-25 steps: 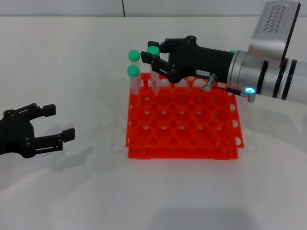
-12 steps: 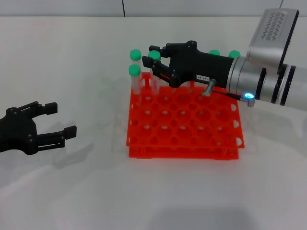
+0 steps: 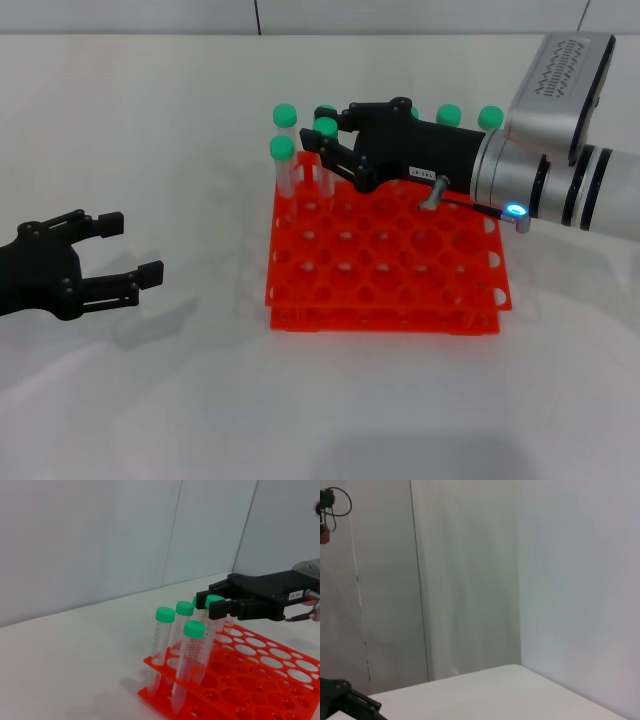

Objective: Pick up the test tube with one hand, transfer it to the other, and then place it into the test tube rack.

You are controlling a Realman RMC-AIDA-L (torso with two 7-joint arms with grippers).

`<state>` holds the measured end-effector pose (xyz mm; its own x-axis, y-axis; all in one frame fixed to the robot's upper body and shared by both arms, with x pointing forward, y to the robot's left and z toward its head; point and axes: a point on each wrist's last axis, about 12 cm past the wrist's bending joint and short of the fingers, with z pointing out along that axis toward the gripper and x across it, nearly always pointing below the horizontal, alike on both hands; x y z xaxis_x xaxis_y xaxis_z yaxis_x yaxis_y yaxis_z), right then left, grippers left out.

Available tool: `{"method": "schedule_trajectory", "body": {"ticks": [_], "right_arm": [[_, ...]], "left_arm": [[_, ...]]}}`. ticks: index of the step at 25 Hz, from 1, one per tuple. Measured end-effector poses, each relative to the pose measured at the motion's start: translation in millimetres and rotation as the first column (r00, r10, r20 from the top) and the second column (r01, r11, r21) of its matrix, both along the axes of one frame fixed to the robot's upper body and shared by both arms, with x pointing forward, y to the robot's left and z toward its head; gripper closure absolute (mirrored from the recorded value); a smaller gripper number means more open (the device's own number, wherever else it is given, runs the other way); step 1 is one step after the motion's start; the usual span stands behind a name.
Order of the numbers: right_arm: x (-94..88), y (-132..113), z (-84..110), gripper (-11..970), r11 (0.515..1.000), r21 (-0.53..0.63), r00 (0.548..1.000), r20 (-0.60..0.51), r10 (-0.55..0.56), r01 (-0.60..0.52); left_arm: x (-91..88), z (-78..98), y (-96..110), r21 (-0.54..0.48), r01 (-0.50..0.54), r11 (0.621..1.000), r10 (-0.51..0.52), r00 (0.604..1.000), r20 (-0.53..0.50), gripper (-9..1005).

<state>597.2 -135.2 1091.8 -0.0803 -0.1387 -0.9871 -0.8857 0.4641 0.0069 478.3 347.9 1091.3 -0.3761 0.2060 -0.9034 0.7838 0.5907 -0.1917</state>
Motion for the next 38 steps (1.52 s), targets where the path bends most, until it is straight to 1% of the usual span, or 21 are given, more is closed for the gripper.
{"method": "schedule_trajectory", "body": {"ticks": [12, 24, 29, 32, 35, 38], "right_arm": [[-6.0, 1, -8.5, 701, 1.0, -0.02, 1.0, -0.006, -0.003, 0.003], [-6.0, 2, -7.9, 701, 1.0, -0.015, 1.0, -0.004, -0.007, 0.007], [-7.3, 2, -6.3, 500, 1.0, 0.002, 1.0, -0.002, -0.002, 0.002], [-10.5, 1, -3.1, 432, 0.999, 0.032, 1.0, 0.006, 0.019, -0.019], [-16.3, -10, 2.2, 364, 0.994, 0.099, 0.999, 0.017, 0.034, -0.036], [-24.0, -29, 5.2, 363, 0.987, 0.154, 0.998, 0.035, 0.048, -0.053]], "left_arm": [[0.2, -0.3, -1, -0.002, 0.0, 1.0, 0.0, 1.0, 0.0, 103], [2.1, -0.7, -2, -0.008, 0.005, 1.0, -0.005, 1.0, -0.002, 102], [2.0, -1.0, -2, -0.009, 0.005, 1.0, -0.005, 1.0, -0.004, 103], [1.7, -1.2, -2, -0.009, 0.004, 1.0, -0.004, 1.0, -0.005, 103], [1.5, -1.0, -1, -0.01, -0.001, 1.0, 0.001, 1.0, -0.004, 103], [0.2, 0.0, 2, -0.013, -0.009, 1.0, 0.009, 1.0, 0.006, 102]]}}
